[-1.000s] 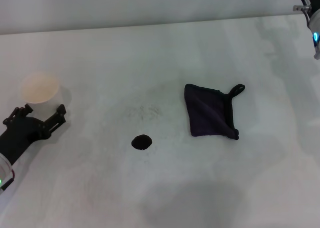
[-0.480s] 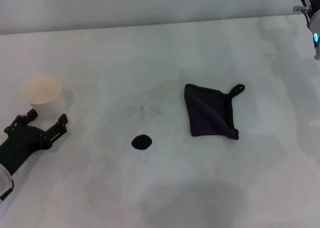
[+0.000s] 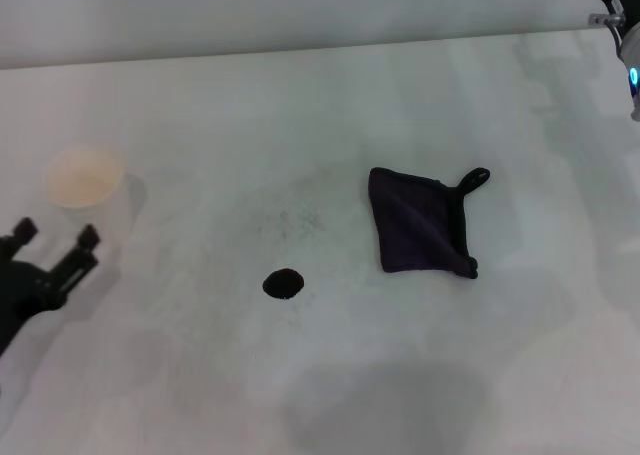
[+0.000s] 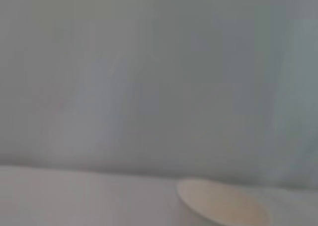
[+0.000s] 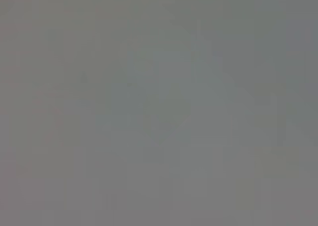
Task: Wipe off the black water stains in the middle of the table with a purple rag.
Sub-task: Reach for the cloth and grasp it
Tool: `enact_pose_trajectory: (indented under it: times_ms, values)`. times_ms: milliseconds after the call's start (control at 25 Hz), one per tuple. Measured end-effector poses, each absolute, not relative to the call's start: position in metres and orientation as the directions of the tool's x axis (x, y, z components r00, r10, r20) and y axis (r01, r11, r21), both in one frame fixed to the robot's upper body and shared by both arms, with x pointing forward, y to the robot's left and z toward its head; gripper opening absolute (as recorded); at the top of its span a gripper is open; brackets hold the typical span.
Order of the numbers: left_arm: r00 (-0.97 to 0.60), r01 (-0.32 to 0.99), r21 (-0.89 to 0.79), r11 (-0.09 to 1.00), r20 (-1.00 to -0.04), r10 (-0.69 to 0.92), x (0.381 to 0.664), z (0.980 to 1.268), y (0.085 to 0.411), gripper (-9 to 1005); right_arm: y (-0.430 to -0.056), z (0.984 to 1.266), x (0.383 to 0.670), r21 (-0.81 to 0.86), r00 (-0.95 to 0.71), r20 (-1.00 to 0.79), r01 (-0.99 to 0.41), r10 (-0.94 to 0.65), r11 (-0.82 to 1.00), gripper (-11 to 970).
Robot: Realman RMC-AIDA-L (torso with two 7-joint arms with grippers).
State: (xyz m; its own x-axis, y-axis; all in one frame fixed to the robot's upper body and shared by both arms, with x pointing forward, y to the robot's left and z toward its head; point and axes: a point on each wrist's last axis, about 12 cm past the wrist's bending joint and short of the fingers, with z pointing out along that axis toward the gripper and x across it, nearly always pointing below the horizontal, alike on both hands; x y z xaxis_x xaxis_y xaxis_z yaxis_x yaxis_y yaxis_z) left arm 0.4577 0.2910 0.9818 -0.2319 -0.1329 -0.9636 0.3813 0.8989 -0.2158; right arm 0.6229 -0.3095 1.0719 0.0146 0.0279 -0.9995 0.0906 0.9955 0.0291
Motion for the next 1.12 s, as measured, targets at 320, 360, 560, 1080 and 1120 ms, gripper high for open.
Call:
enact_pose_trajectory:
  times_ms: [320, 360, 560, 1080, 1120]
  values:
    - [-0.068, 0.234, -0.268, 0.934, -0.963, -0.259, 0.429, 0.992, 0.319, 883, -0.315, 1.068, 0.621, 0.028, -0.005, -1.0, 0.112, 0.028, 0.993, 840]
    - [-0.042, 0.195, -0.28, 0.94, -0.96, -0.277, 0.426, 0.994, 0.324, 883, -0.317, 1.067, 0.62, 0.026, -0.011, -1.0, 0.118, 0.027, 0.993, 840]
    - [0.081, 0.013, -0.332, 0.943, -0.94, -0.332, 0.422, 1.0, 0.349, 883, -0.322, 1.065, 0.62, 0.031, -0.034, -0.999, 0.135, 0.036, 0.99, 840]
    - [0.081, -0.097, -0.374, 0.922, -0.927, -0.367, 0.479, 1.007, 0.353, 883, -0.274, 1.068, 0.651, -0.045, -0.326, -0.942, -0.115, -0.081, 0.992, 841]
    - [0.068, -0.098, -0.374, 0.922, -0.927, -0.368, 0.485, 1.008, 0.352, 883, -0.267, 1.072, 0.656, -0.054, -0.362, -0.927, -0.137, -0.101, 0.989, 841]
